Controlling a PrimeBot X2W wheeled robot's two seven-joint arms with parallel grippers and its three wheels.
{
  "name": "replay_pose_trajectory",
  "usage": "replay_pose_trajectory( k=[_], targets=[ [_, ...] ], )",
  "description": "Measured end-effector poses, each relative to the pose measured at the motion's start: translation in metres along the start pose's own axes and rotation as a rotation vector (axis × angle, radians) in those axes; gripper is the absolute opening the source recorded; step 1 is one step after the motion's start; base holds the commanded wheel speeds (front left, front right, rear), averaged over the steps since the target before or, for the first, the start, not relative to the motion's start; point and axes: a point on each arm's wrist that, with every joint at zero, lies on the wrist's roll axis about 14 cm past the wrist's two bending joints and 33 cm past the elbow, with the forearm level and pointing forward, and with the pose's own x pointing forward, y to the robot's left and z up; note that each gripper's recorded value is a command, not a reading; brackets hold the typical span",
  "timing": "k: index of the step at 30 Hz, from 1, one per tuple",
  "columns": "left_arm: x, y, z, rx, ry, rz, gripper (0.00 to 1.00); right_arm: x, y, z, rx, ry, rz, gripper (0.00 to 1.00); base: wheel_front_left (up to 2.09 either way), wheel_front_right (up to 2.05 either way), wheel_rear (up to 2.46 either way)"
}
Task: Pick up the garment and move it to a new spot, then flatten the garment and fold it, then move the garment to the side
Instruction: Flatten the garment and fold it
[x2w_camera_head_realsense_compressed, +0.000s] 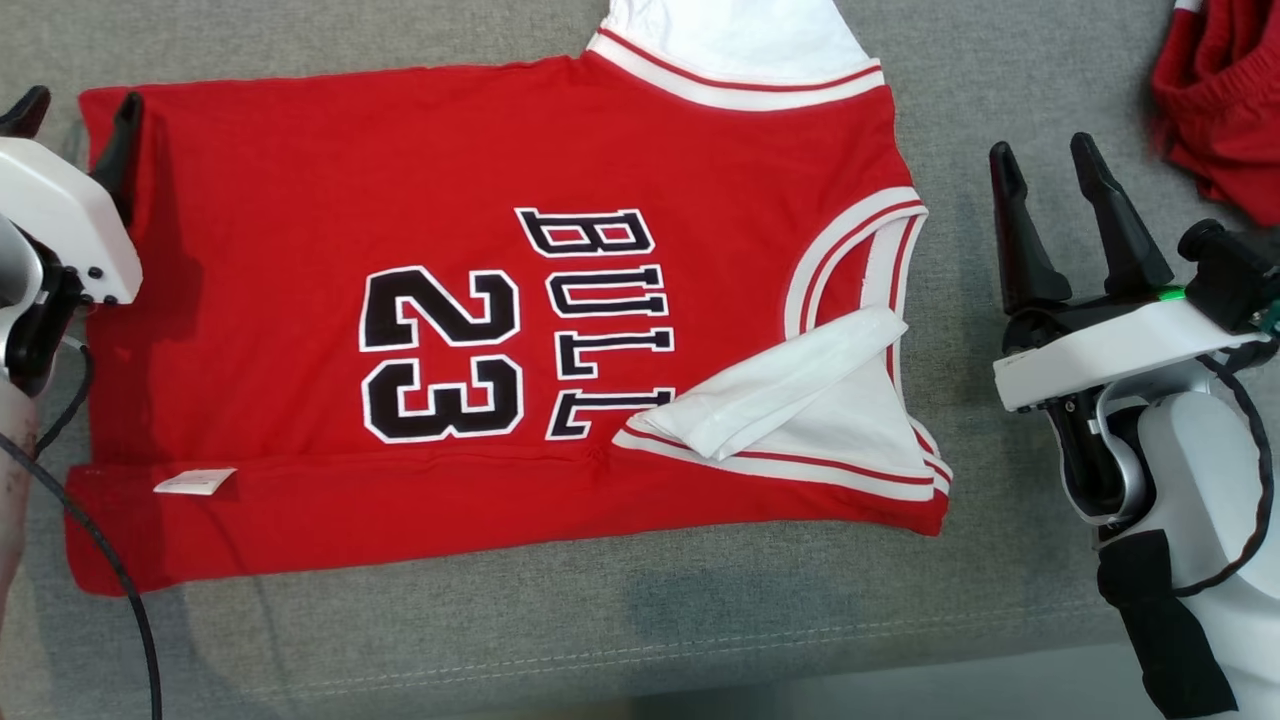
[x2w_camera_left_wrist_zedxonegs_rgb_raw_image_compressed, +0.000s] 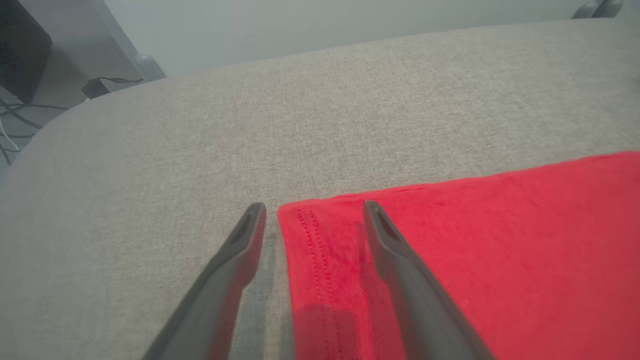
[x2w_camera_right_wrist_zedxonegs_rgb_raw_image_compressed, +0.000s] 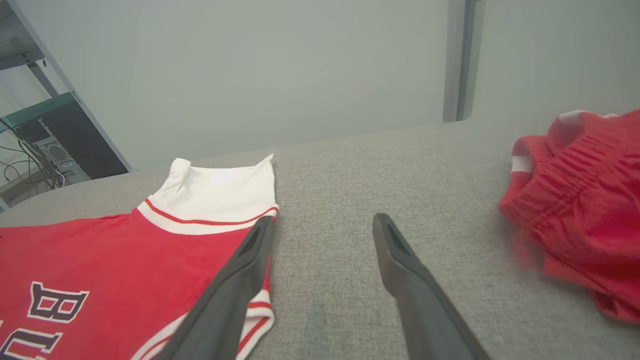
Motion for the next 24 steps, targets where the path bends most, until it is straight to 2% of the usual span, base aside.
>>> replay_pose_trajectory(
  k=[9, 24],
  targets=[
    [0.016, -0.005, -0.022, -0.048, 0.063, -0.022, 1.00, -0.002, -0.005, -0.013, 0.004, 0.036, 0.000, 1.00, 0.00, 0.00, 0.00],
    [0.029, 0.004, -0.009, -0.074, 0.031, -0.025, 1.00, 0.001, -0.005, -0.020, 0.019, 0.050, 0.009, 1.00, 0.00, 0.00, 0.00]
  ],
)
